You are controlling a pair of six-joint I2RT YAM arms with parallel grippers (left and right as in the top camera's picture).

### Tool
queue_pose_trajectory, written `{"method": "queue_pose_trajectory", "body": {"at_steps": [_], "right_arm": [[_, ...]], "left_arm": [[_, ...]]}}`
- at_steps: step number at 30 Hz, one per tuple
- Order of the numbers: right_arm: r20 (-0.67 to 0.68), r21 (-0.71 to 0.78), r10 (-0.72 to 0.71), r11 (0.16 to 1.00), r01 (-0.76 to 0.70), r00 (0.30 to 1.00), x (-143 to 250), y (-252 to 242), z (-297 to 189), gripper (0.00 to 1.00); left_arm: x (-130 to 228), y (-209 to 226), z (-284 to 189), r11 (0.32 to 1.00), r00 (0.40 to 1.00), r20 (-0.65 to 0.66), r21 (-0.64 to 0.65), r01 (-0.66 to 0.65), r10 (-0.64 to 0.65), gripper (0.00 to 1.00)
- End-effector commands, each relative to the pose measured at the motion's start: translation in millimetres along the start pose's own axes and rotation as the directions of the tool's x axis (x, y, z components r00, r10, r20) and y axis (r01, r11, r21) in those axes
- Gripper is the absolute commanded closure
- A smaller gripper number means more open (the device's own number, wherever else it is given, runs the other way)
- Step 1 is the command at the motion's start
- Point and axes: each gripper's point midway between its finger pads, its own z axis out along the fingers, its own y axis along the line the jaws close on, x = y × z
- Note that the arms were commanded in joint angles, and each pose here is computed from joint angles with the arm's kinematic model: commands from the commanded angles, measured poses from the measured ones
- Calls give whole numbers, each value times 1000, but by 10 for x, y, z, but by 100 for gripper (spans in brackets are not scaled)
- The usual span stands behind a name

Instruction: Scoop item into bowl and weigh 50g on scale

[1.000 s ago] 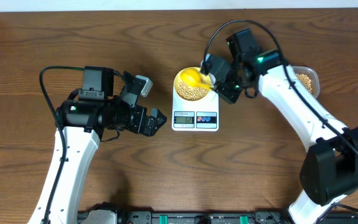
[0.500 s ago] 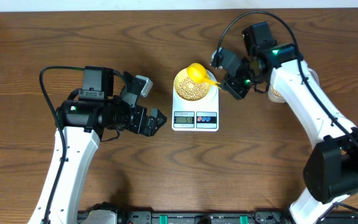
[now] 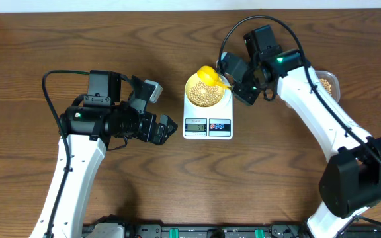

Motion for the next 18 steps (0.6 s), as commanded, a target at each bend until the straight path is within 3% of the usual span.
{"method": "queue_pose_trajectory", "body": {"at_steps": [1,18], "right_arm": [[-27,-10,-17,1000,17,999,37,41,108,99],[-80,-12,-40,999,39,996,77,125,260,99]], "left_arm": [[28,34,13,1000,1000,-10,-9,4,-4,2],[28,34,13,1000,1000,-10,-9,4,-4,2]]}}
